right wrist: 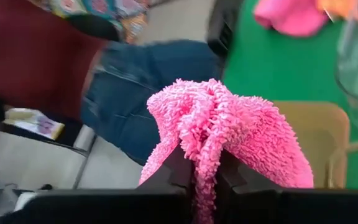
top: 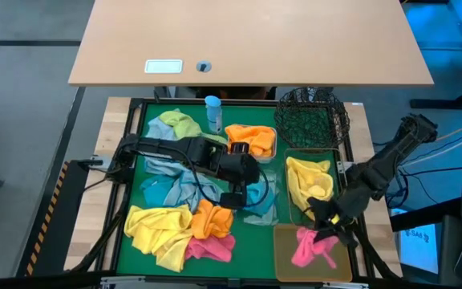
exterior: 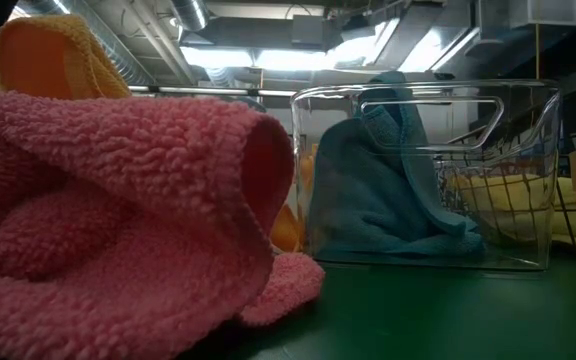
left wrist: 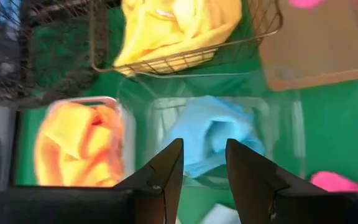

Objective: Sort microfiber towel by color & place in baskets
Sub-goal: Put the pink towel into the orange bin

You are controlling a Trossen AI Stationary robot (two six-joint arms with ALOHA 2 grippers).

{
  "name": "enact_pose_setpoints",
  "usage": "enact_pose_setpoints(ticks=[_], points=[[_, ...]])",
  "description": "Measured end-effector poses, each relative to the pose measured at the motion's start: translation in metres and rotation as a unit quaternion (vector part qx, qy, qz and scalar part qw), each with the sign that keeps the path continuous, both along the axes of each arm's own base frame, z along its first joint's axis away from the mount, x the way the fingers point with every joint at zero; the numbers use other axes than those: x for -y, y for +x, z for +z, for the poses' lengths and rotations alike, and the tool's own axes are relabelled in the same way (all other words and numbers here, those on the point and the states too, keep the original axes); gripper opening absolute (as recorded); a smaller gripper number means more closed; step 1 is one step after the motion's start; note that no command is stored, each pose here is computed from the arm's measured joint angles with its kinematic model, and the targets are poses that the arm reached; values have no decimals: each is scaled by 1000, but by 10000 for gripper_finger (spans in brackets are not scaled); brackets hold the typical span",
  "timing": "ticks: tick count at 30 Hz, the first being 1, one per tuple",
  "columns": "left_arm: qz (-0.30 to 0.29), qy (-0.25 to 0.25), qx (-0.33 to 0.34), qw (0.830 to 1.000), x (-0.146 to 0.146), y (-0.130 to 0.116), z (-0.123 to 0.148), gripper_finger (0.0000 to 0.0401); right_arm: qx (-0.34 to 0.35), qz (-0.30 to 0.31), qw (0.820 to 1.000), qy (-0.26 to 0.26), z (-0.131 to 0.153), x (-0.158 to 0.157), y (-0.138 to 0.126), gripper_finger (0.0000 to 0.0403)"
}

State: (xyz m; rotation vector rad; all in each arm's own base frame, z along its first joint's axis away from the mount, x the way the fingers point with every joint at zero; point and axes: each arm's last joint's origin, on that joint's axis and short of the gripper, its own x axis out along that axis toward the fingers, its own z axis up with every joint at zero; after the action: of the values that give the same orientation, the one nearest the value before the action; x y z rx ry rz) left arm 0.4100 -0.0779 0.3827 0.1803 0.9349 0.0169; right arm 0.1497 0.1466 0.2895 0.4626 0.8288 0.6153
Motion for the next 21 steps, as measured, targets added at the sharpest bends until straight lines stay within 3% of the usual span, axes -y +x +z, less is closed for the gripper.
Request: enact_pose_setpoints(ticks=[6,12,21], points=[[-12,-72,-45,996,25,-10,-6,115,-47,-27,999,-10,-10,-5,2,25],[2,-97,-88,991,56,-19,-25,115,-51,-27,998,-15,-14,-8,5,37],[43,-119,-124,984,94,-30,-53,115,-61,-33,998,-13,-15,-9,6,121]])
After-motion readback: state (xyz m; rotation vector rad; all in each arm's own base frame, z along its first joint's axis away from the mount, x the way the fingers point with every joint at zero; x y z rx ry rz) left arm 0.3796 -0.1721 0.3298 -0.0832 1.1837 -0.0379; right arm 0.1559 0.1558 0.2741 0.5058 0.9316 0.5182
